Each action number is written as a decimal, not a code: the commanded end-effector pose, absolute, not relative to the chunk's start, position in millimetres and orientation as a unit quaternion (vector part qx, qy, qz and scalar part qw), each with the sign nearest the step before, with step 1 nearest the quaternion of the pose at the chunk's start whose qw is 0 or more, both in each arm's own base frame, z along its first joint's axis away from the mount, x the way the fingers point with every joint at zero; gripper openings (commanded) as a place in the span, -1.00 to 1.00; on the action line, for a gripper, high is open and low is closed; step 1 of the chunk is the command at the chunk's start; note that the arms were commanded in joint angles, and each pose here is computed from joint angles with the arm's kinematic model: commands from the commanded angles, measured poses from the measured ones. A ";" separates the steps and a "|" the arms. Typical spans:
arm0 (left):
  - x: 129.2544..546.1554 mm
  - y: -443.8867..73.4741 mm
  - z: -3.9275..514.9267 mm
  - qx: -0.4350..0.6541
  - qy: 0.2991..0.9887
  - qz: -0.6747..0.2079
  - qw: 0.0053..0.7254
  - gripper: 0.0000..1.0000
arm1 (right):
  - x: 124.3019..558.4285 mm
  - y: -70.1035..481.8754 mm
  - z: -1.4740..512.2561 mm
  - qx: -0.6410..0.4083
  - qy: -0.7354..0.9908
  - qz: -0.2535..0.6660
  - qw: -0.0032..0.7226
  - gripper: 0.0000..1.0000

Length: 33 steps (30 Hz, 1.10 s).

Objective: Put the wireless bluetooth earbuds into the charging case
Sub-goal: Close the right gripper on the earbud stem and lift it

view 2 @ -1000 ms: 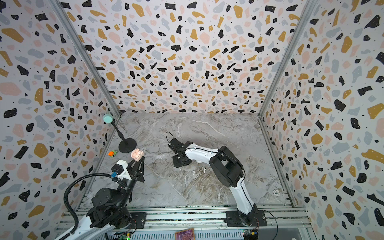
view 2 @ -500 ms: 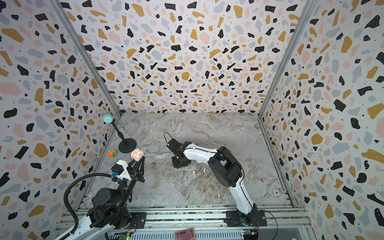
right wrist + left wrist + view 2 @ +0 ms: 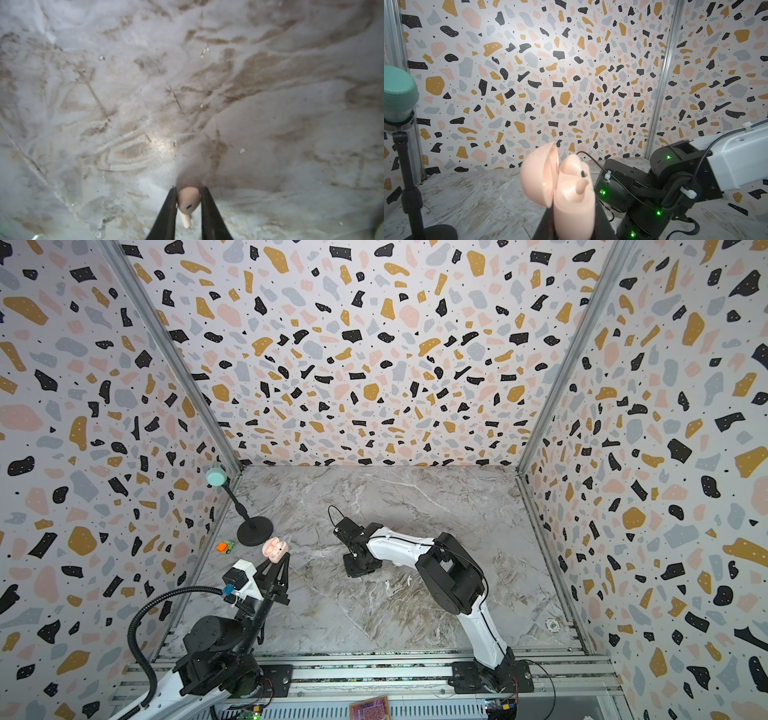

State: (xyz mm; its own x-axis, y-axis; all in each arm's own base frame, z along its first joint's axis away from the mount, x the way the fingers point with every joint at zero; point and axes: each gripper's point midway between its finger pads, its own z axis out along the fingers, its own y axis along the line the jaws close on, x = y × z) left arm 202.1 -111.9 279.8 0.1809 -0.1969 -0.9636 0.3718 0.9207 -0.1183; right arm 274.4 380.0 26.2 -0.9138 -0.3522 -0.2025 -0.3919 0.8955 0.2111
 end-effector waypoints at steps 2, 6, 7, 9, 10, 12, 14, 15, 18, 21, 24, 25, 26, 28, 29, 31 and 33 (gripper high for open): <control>200.1 -109.5 287.9 0.061 0.597 -0.198 0.775 -1.00 | 255.6 362.9 1.2 -0.185 0.977 0.104 0.033 -0.60; 200.2 -110.1 287.2 0.062 0.597 -0.198 0.775 -1.00 | 258.0 367.4 10.7 -0.181 0.973 0.132 0.045 -0.62; 200.0 -110.2 287.3 0.062 0.597 -0.199 0.775 -1.00 | 258.7 367.7 13.0 -0.179 0.973 0.139 0.048 -0.63; 200.3 -110.2 287.1 0.062 0.597 -0.198 0.775 -1.00 | 259.5 369.9 18.5 -0.177 0.971 0.151 0.056 -0.63; 200.2 -110.3 287.0 0.063 0.597 -0.198 0.775 -1.00 | 260.4 369.8 20.5 -0.175 0.971 0.154 0.060 -0.63; 200.2 -110.3 287.1 0.063 0.597 -0.198 0.775 -1.00 | 261.9 369.2 25.0 -0.171 0.970 0.160 0.066 -0.63; 200.1 -110.4 287.1 0.063 0.597 -0.198 0.775 -1.00 | 262.7 370.4 30.5 -0.169 0.968 0.171 0.074 -0.64; 200.1 -110.4 287.1 0.063 0.597 -0.198 0.775 -1.00 | 263.2 371.2 33.7 -0.167 0.967 0.179 0.078 -0.64; 200.4 -110.4 286.6 0.063 0.598 -0.197 0.774 -1.00 | 264.0 372.1 41.5 -0.162 0.962 0.200 0.086 -0.65; 200.0 -110.6 287.0 0.064 0.597 -0.198 0.775 -1.00 | 265.1 372.0 47.9 -0.156 0.959 0.219 0.091 -0.65; 200.3 -110.4 286.8 0.063 0.598 -0.198 0.774 -1.00 | 265.0 372.6 52.5 -0.152 0.954 0.242 0.092 -0.65; 200.2 -110.4 287.0 0.063 0.597 -0.198 0.775 -1.00 | 264.1 372.7 53.6 -0.151 0.952 0.250 0.091 -0.65; 200.0 -110.9 286.8 0.064 0.597 -0.199 0.774 -1.00 | 263.9 373.2 55.7 -0.150 0.950 0.260 0.091 -0.65; 200.4 -110.7 286.4 0.064 0.598 -0.198 0.774 -1.00 | 263.5 372.8 58.2 -0.147 0.947 0.272 0.091 -0.65; 200.2 -110.9 286.4 0.064 0.598 -0.198 0.774 -1.00 | 263.7 371.8 58.8 -0.144 0.946 0.276 0.091 -0.65; 200.1 -110.9 286.8 0.064 0.597 -0.199 0.774 -1.00 | 263.5 370.7 59.9 -0.141 0.945 0.282 0.089 -0.65; 199.9 -111.1 287.1 0.064 0.597 -0.200 0.774 -1.00 | 262.6 369.9 60.6 -0.137 0.943 0.292 0.085 -0.64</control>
